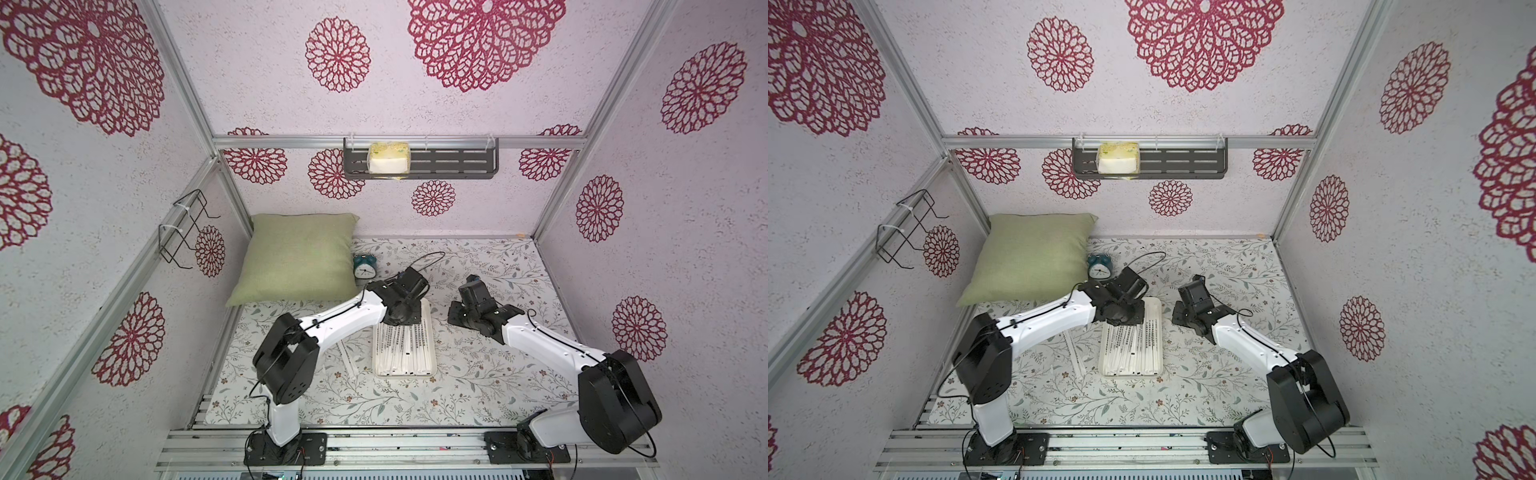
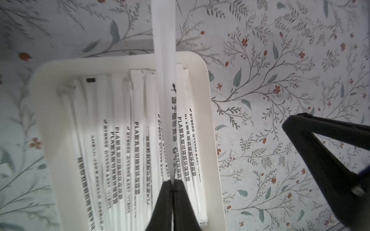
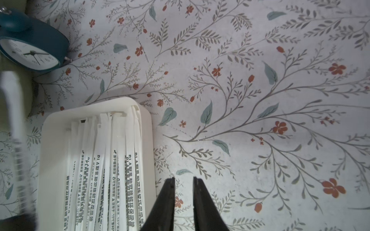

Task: Put the straws into the storage box
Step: Place the straw in the storage box, then pick up the straw from the center of the board.

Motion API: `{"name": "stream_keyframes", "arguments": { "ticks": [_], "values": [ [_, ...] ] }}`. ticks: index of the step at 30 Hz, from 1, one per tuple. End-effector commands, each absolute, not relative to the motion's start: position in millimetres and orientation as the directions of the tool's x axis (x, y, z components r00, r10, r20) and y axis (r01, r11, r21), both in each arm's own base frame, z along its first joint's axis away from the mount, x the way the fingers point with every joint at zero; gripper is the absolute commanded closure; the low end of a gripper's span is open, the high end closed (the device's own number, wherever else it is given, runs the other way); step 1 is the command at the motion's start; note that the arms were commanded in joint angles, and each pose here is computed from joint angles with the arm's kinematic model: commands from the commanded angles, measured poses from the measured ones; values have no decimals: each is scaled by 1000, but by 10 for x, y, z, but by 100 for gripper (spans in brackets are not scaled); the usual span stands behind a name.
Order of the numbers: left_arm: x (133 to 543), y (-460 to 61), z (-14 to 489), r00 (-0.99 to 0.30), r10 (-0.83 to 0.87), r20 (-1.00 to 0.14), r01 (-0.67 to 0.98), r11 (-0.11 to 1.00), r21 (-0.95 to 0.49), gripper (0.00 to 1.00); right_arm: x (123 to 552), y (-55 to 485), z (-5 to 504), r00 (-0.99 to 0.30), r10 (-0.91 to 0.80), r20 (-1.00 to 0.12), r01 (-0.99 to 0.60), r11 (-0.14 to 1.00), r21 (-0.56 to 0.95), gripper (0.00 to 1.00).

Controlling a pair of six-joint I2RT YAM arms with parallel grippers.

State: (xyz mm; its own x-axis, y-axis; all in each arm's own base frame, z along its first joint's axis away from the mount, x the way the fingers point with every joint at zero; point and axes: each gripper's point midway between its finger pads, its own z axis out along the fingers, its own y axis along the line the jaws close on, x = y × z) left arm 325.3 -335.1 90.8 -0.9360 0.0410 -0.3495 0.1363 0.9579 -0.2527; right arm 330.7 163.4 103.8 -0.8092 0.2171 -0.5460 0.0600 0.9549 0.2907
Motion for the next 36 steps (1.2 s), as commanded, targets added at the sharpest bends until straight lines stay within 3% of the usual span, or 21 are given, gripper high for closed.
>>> {"name": "stream_keyframes", "arguments": {
  "ticks": [1,12,18,22,26,31,36],
  "values": [
    [3301,-3513,797,-945,48,-323,148,944,-293,94,3283,1706,1073,-812,215,-542,34,946,323,77],
    [3219,-3560,378,-965,63,-253,130,957,-258,90,3262,1714,1014,-819,219,-530,38,943,331,77],
    [3224,-3458,537,-962,36,-272,104,966,-238,77,3257,1710,1005,-820,219,-530,38,943,330,77],
    [3213,-3349,942,-945,-6,-327,85,961,-264,76,3266,1725,1003,-820,222,-528,38,941,337,77],
    [3147,-2878,1228,-923,-82,-375,8,973,-232,73,3233,1725,1007,-822,210,-529,32,945,326,77],
    [2938,-1902,1040,-906,-220,-363,-167,971,-173,49,3067,1948,992,-839,146,-525,-30,949,312,77],
    [2794,-1355,777,-895,-302,-328,-271,953,-135,47,2977,2186,952,-850,101,-516,-73,949,306,77]
  ]
}}
